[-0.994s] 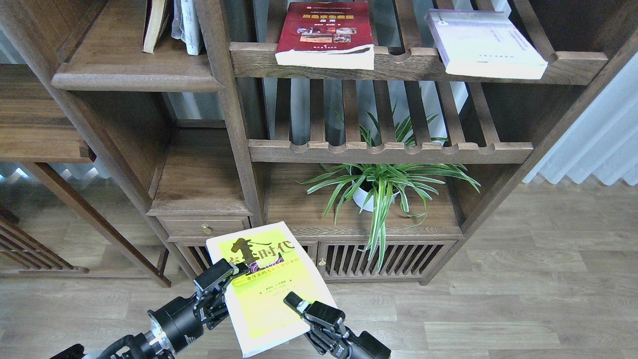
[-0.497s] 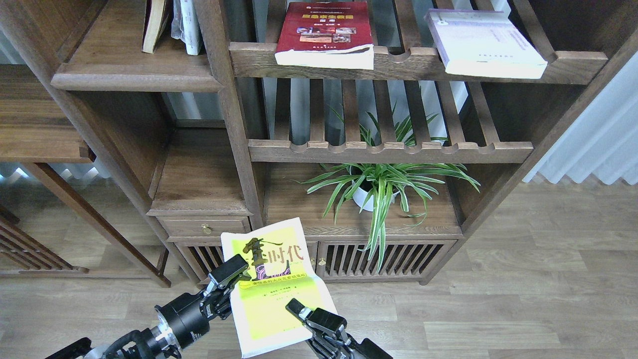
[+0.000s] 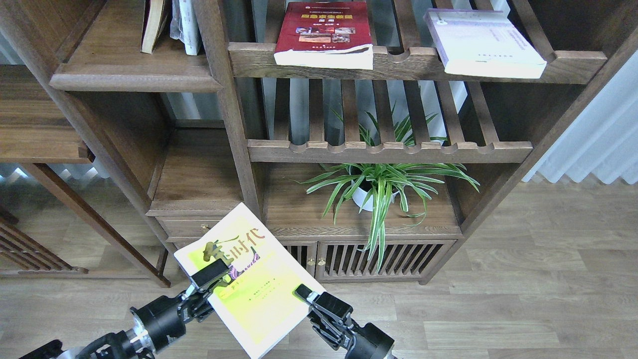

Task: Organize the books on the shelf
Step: 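Carry the yellow book with the left gripper up toward the top shelf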

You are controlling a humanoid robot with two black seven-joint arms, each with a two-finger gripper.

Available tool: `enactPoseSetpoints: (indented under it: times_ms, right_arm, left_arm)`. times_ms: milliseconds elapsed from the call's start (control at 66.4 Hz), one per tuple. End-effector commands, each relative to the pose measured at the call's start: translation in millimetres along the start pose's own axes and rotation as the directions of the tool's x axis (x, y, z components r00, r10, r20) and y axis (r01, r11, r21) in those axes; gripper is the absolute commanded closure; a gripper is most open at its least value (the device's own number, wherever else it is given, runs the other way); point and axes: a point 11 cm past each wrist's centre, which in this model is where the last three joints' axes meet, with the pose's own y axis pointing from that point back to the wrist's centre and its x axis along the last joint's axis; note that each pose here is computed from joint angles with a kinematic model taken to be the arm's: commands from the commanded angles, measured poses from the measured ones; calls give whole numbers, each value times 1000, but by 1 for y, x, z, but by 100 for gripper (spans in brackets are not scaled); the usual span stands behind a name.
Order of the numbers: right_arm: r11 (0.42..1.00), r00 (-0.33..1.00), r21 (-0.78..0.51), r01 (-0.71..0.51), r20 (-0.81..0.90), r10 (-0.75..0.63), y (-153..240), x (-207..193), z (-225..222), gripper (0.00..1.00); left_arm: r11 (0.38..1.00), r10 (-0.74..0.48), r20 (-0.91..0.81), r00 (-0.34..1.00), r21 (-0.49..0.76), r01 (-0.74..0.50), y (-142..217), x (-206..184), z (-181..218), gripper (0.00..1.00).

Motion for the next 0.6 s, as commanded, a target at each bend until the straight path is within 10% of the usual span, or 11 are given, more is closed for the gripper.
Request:
enactPoseSetpoints:
  times_ms: [0,587]
  right_arm:
    - [1000,1000,22,6,-8,-6,-1,-2,-10,1]
    - [1000,1000,10,15,-23,-14,-7,-6,-12,1]
  left_arm:
    - [996,82,119,989,-29,-80,28,15,15,98]
    - [910,214,420,882,-414,-23,122,-40,133,98]
